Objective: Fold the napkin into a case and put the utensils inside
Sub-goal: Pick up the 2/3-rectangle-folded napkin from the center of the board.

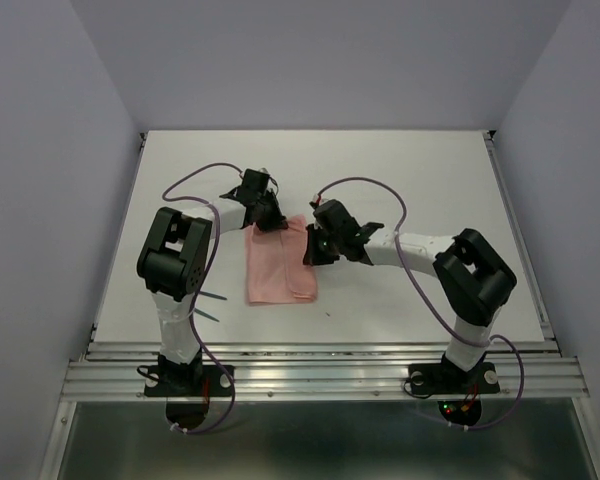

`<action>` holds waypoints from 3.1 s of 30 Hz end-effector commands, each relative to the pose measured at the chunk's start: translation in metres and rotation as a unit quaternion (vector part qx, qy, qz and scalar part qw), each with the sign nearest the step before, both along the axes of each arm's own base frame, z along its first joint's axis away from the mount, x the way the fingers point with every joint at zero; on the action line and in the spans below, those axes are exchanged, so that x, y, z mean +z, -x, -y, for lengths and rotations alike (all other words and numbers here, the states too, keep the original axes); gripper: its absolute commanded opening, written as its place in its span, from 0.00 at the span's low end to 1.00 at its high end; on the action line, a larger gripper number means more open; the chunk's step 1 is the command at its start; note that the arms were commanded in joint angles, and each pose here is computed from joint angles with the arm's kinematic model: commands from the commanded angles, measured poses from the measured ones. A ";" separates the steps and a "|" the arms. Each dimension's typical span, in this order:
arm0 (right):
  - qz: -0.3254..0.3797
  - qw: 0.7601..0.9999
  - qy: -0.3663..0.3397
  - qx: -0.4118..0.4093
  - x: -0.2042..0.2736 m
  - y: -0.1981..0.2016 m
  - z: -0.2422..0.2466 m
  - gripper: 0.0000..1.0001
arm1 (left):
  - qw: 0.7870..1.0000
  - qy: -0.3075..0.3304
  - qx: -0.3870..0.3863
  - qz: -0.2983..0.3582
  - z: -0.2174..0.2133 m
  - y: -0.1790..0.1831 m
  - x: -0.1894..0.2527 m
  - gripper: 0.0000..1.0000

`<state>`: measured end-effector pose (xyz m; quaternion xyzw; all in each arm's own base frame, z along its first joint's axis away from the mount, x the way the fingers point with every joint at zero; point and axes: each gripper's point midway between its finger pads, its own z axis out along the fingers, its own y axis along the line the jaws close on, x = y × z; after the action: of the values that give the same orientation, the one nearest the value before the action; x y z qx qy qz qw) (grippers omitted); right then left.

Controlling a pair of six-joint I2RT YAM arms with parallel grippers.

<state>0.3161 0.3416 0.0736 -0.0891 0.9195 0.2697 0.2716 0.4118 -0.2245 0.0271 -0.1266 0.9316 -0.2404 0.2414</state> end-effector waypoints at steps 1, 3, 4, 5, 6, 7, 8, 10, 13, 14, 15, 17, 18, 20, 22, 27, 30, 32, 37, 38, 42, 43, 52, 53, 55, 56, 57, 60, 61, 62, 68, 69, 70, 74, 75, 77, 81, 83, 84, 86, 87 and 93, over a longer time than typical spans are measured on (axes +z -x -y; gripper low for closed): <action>-0.019 0.999 -0.027 0.024 -0.008 0.032 -0.010 0.02 | 1.000 -0.001 -0.002 0.003 -0.001 -0.005 0.003 0.00; -0.023 0.999 -0.024 0.036 -0.011 0.043 -0.012 0.02 | 1.000 -0.003 -0.002 0.005 -0.001 -0.007 0.004 0.00; -0.024 0.999 -0.024 0.043 -0.011 0.049 -0.015 0.02 | 1.000 -0.002 -0.001 0.004 -0.001 -0.007 0.004 0.00; -0.026 0.998 -0.023 0.047 -0.013 0.053 -0.017 0.02 | 1.000 -0.003 -0.001 0.004 -0.001 -0.007 0.004 0.00; -0.027 0.998 -0.024 0.047 -0.012 0.054 -0.017 0.02 | 1.000 -0.003 -0.001 0.005 -0.001 -0.008 0.004 0.00; -0.030 0.998 -0.025 0.047 -0.014 0.056 -0.016 0.02 | 1.000 -0.003 0.001 0.006 -0.002 -0.009 0.005 0.00; -0.030 0.998 -0.024 0.051 -0.015 0.059 -0.018 0.02 | 1.000 -0.003 0.000 0.005 -0.001 -0.009 0.004 0.00; -0.031 0.998 -0.023 0.055 -0.015 0.063 -0.019 0.02 | 1.000 -0.005 0.002 0.003 -0.001 -0.009 0.001 0.00; -0.026 0.998 -0.023 0.055 -0.011 0.067 -0.018 0.01 | 1.000 -0.007 0.003 0.000 -0.002 -0.010 -0.002 0.00; -0.022 0.998 -0.023 0.052 -0.009 0.067 -0.016 0.01 | 1.000 -0.007 0.002 -0.002 -0.001 -0.010 -0.004 0.00; -0.017 0.998 -0.025 0.054 -0.004 0.071 -0.016 0.01 | 1.000 -0.007 0.001 -0.003 -0.001 -0.009 -0.005 0.00; -0.010 0.999 -0.023 0.043 0.000 0.070 -0.010 0.01 | 1.000 -0.008 0.001 -0.003 -0.002 -0.009 -0.006 0.00; -0.008 0.999 -0.022 0.040 0.001 0.070 -0.008 0.01 | 1.000 -0.009 0.001 -0.004 -0.002 -0.009 -0.007 0.00; -0.006 0.999 -0.016 0.033 0.001 0.072 -0.001 0.01 | 1.000 -0.009 0.001 -0.004 -0.002 -0.009 -0.007 0.00; -0.011 0.999 -0.009 0.033 -0.004 0.079 0.002 0.01 | 1.000 -0.009 0.001 -0.004 -0.001 -0.010 -0.008 0.00; -0.021 0.999 -0.002 0.041 -0.017 0.088 -0.001 0.01 | 1.000 -0.009 0.001 -0.007 -0.001 -0.009 -0.009 0.00; -0.023 0.998 0.002 0.050 -0.024 0.088 -0.007 0.01 | 1.000 -0.009 0.002 -0.007 -0.002 -0.009 -0.009 0.00; -0.023 0.998 0.002 0.065 -0.029 0.090 -0.014 0.01 | 1.000 -0.010 0.002 -0.008 -0.002 -0.008 -0.011 0.00; -0.051 0.996 0.018 0.071 -0.058 0.093 -0.018 0.01 | 1.000 -0.009 0.001 -0.006 -0.002 -0.007 -0.009 0.00; -0.052 0.996 0.019 0.071 -0.060 0.093 -0.018 0.01 | 1.000 -0.008 0.001 -0.004 -0.002 -0.007 -0.007 0.00; -0.057 0.996 0.030 0.065 -0.067 0.094 -0.013 0.01 | 1.000 0.001 -0.006 0.012 0.002 -0.010 0.009 0.00; -0.057 0.996 0.037 0.059 -0.068 0.093 -0.011 0.01 | 1.000 0.004 -0.009 0.018 0.004 -0.011 0.015 0.00; -0.056 0.997 0.049 0.036 -0.069 0.092 -0.001 0.01 | 0.994 -0.015 -0.042 0.097 0.017 -0.017 0.101 0.13; -0.054 0.997 0.049 0.037 -0.068 0.091 -0.001 0.01 | 0.994 -0.019 -0.041 0.103 0.015 -0.018 0.108 0.13; -0.053 0.997 0.049 0.039 -0.067 0.092 -0.001 0.01 | 0.992 -0.037 -0.036 0.116 0.007 -0.019 0.123 0.16; -0.052 0.997 0.049 0.039 -0.067 0.091 -0.001 0.01 | 0.990 -0.047 -0.031 0.126 0.002 -0.019 0.131 0.18; -0.051 0.997 0.048 0.040 -0.066 0.091 -0.002 0.01 | 0.990 -0.054 -0.030 0.128 -0.001 -0.018 0.134 0.19; -0.049 0.997 0.047 0.040 -0.063 0.090 -0.002 0.01 | 0.989 -0.070 -0.021 0.127 -0.013 -0.014 0.138 0.23; -0.046 0.997 0.044 0.042 -0.060 0.090 -0.004 0.01 | 0.990 -0.075 -0.021 0.116 -0.018 -0.009 0.131 0.26; -0.043 0.997 0.042 0.041 -0.057 0.088 -0.004 0.01 | 0.990 -0.079 -0.016 0.112 -0.024 -0.007 0.127 0.26; 0.005 0.999 0.036 0.016 -0.025 0.069 -0.005 0.01 | 0.992 -0.110 0.027 0.063 -0.068 0.024 0.092 0.66; 0.015 0.999 0.034 0.013 -0.018 0.065 -0.006 0.02 | 0.990 -0.120 0.039 0.064 -0.077 0.027 0.091 0.70; 0.024 0.999 0.034 0.010 -0.012 0.062 -0.006 0.05 | 0.990 -0.125 0.040 0.052 -0.082 0.035 0.079 0.70; 0.072 0.997 0.018 -0.001 0.026 0.032 -0.006 0.07 | 0.990 -0.128 0.051 0.029 -0.092 0.053 0.062 0.70; 0.079 0.997 0.014 -0.006 0.032 0.024 -0.005 0.07 | 0.990 -0.127 0.060 0.027 -0.095 0.056 0.061 0.70; 0.098 0.995 0.007 -0.019 0.047 0.004 -0.003 0.08 | 0.989 -0.133 0.066 0.015 -0.099 0.064 0.051 0.68; 0.113 0.992 0.012 -0.062 0.058 -0.053 0.016 0.08 | 0.985 -0.147 0.089 0.001 -0.111 0.068 0.036 0.65; 0.115 0.991 0.014 -0.063 0.058 -0.075 0.012 0.08 | 0.985 -0.150 0.090 -0.007 -0.112 0.069 0.028 0.64; 0.115 0.991 0.019 -0.063 0.056 -0.081 0.008 0.08 | 0.984 -0.151 0.088 -0.015 -0.113 0.070 0.022 0.64; 0.112 0.990 0.033 -0.075 0.049 -0.104 0.011 0.08 | 0.986 -0.146 0.083 -0.021 -0.110 0.072 0.016 0.64; 0.110 0.991 0.035 -0.074 0.046 -0.108 0.008 0.08 | 0.986 -0.144 0.081 -0.024 -0.109 0.073 0.013 0.64; 0.095 0.992 0.054 -0.070 0.020 -0.129 -0.003 0.08 | 0.984 -0.155 0.083 -0.038 -0.112 0.076 -0.001 0.60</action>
<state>0.4405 0.3376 0.0910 -0.0501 0.9052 0.1983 0.3726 0.3355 -0.1178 0.0353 -0.1645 0.9527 -0.0802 0.2428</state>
